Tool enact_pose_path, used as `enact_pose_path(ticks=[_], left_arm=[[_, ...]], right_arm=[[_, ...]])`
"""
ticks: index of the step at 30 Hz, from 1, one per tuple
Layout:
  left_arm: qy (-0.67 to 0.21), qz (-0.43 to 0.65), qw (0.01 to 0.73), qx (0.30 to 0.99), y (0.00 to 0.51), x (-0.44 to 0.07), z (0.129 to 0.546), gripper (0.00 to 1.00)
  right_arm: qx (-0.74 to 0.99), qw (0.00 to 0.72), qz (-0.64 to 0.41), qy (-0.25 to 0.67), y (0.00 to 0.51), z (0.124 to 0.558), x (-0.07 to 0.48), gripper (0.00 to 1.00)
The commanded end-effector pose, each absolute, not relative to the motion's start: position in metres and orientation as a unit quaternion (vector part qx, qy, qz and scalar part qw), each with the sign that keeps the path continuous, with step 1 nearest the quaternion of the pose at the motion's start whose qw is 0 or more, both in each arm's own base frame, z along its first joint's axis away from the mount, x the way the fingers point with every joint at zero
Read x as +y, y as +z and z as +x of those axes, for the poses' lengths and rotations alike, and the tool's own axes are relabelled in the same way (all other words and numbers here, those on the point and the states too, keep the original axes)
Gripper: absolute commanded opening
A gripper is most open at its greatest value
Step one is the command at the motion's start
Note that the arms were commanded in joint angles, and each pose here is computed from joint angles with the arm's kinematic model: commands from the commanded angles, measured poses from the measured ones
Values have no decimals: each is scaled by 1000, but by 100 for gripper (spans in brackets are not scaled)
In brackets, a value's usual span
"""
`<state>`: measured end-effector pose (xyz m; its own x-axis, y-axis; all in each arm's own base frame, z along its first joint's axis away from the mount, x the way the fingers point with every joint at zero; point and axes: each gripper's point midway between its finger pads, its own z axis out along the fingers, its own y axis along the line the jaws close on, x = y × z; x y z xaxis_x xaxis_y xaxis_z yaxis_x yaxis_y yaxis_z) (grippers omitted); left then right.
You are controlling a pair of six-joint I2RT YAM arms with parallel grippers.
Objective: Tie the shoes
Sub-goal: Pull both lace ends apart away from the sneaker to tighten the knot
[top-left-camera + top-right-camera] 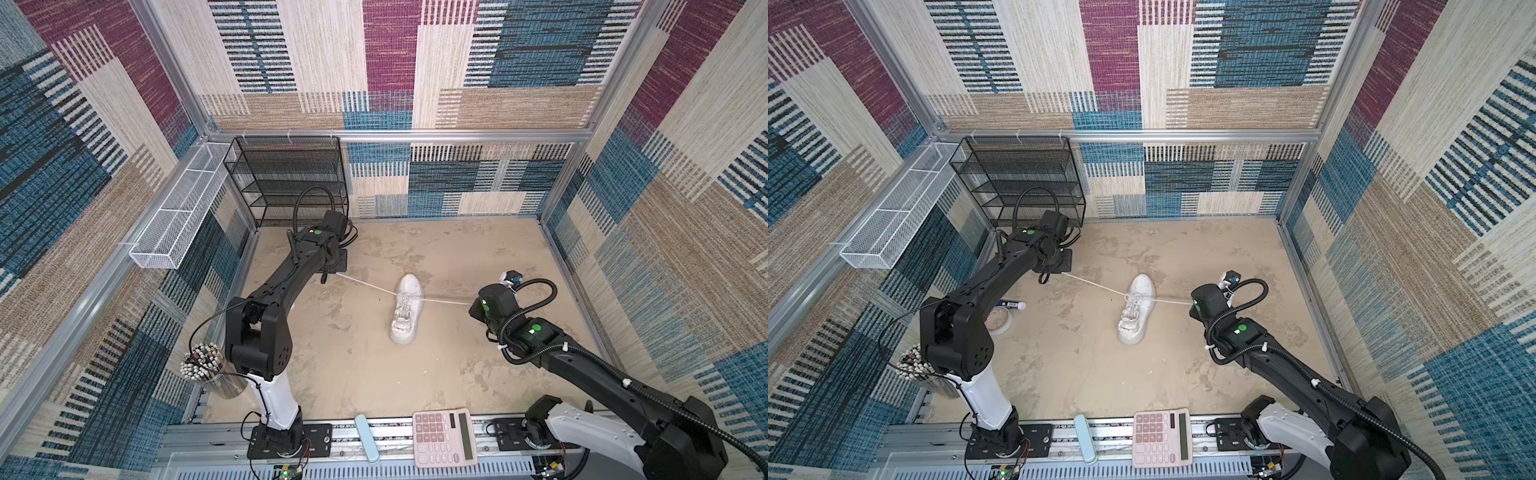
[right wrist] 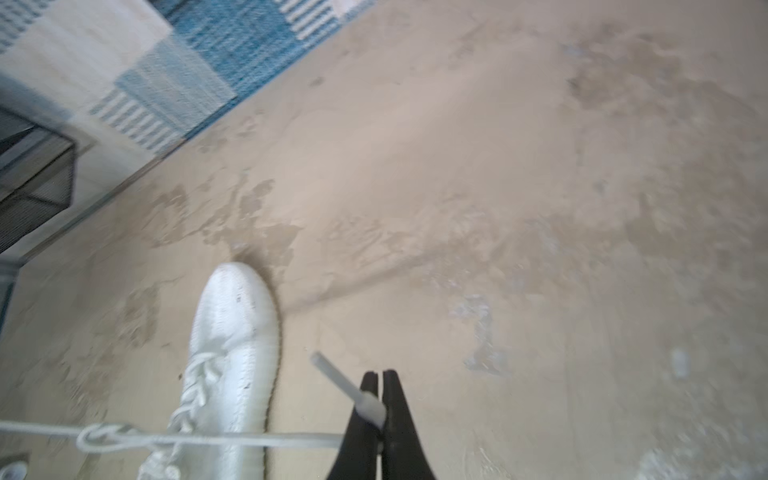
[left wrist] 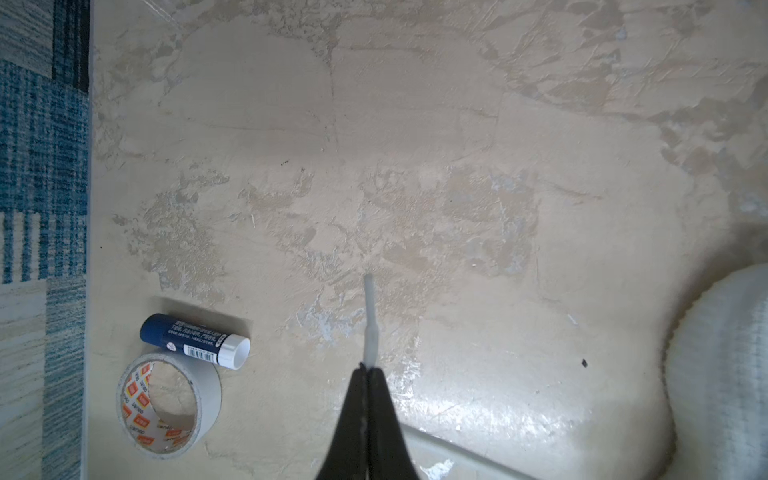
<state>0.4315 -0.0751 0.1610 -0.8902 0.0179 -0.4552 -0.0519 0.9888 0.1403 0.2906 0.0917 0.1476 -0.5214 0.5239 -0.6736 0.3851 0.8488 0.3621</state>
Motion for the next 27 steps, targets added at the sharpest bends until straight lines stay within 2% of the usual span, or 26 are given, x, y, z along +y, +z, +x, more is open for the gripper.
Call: enact_pose_path(ticks=[1,9,17,24,27], left_arm=[[48,1,234,971,165,-85,437,0],[-7,14,283,959,203,-118,469,0],[-38,-9,349,936,263,-121,478,0],[-102,-2,360,927,279,-152,487,0],[-99,8,367,925,281,-162,497,0]], right_arm=[[849,395,349,33,136,275,64,0],[826,407,389,-12,140,259,35,0],[813,484,323,5,193,288,40,0],[817,517,241,84,222,304,73,0],[813,513,265,66,216,298,62,0]])
